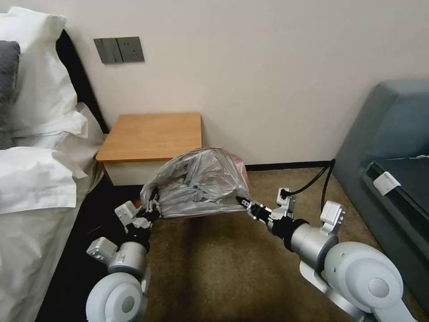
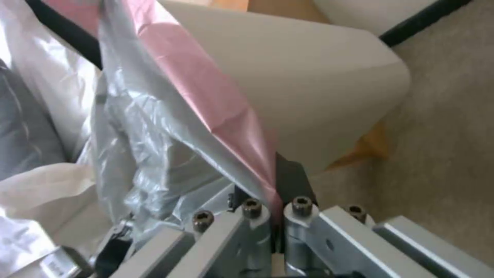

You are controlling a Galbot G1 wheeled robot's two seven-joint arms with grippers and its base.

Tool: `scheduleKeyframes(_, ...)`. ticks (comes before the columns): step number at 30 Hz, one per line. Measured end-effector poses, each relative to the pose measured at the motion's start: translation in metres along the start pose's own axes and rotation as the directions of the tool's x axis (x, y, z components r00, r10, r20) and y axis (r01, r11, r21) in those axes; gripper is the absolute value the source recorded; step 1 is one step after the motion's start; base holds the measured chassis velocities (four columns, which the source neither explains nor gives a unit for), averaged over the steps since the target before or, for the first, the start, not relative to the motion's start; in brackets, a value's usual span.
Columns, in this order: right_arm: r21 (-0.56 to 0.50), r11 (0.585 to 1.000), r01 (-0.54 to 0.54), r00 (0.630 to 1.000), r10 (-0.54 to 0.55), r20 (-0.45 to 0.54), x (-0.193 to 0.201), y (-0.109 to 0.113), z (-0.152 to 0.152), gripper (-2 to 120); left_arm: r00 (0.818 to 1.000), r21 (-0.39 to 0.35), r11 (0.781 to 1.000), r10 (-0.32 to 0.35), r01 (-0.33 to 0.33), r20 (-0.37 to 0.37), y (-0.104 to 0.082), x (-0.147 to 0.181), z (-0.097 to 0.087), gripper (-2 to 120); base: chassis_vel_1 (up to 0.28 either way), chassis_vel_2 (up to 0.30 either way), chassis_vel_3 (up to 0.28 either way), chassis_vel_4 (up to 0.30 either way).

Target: Pick up the garbage bag from the table and place it over the trash can.

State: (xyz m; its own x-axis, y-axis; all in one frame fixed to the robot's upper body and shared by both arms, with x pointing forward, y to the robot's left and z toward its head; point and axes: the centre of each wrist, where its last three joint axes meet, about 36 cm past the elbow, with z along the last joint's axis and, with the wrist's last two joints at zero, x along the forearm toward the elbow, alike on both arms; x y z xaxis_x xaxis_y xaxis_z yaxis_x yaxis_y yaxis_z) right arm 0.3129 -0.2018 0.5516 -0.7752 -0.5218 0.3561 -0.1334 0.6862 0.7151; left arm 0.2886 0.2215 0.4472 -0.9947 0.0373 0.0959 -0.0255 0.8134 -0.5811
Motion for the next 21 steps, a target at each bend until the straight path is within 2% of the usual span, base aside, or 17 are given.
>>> scheduleKeyframes(4, 0.049, 0.999, -0.015, 1.0, 0.014, 0.026, -0.001, -0.003, -0.001, 4, 1.0, -0.015, 1.0, -0.006, 0.006, 0.001, 0.002, 0.0, 0.002, 7, 0.0, 0.0, 0.0, 0.0)
scheduleKeyframes(6, 0.065, 0.998, -0.015, 1.0, 0.013, 0.027, -0.002, -0.005, 0.0, 15, 1.0, -0.017, 1.0, -0.002, 0.002, -0.001, 0.002, 0.0, 0.003, 7, 0.0, 0.0, 0.0, 0.0)
scheduleKeyframes(8, 0.068, 0.998, -0.018, 0.999, 0.016, 0.028, -0.002, -0.005, 0.0, 18, 1.0, -0.017, 1.0, 0.0, 0.0, -0.001, 0.002, 0.0, 0.004, 7, 0.0, 0.0, 0.0, 0.0)
scheduleKeyframes(10, 0.082, 0.996, -0.038, 0.999, 0.035, 0.034, -0.003, -0.007, 0.0, 30, 1.0, -0.017, 1.0, 0.002, -0.002, 0.0, 0.001, -0.001, 0.003, 7, 0.0, 0.0, 0.0, 0.0)
scheduleKeyframes(11, 0.082, 0.996, -0.038, 0.999, 0.035, 0.034, -0.003, -0.007, 0.0, 30, 1.0, -0.017, 1.0, 0.002, -0.002, 0.0, 0.001, -0.001, 0.003, 7, 0.0, 0.0, 0.0, 0.0)
scheduleKeyframes(14, 0.124, 0.99, -0.072, 0.997, 0.067, 0.048, 0.0, -0.012, 0.003, 43, 1.0, -0.018, 1.0, 0.004, -0.004, 0.002, 0.002, -0.002, 0.002, 7, 0.0, 0.0, 0.0, 0.0)
scheduleKeyframes(15, 0.124, 0.99, -0.072, 0.997, 0.067, 0.048, 0.0, -0.012, 0.003, 43, 1.0, -0.018, 1.0, 0.004, -0.004, 0.002, 0.002, -0.002, 0.002, 7, 0.0, 0.0, 0.0, 0.0)
scheduleKeyframes(19, 0.15, 0.985, -0.086, 0.995, 0.077, 0.062, 0.007, -0.017, 0.005, 64, 1.0, -0.018, 1.0, 0.0, 0.0, 0.005, 0.002, -0.003, 0.001, 7, 0.0, 0.0, 0.0, 0.0)
scheduleKeyframes(21, 0.155, 0.985, -0.081, 0.995, 0.072, 0.066, 0.01, -0.016, 0.005, 67, 1.0, -0.018, 1.0, -0.004, 0.005, 0.006, 0.002, -0.004, 0.001, 7, 0.0, 0.0, 0.0, 0.0)
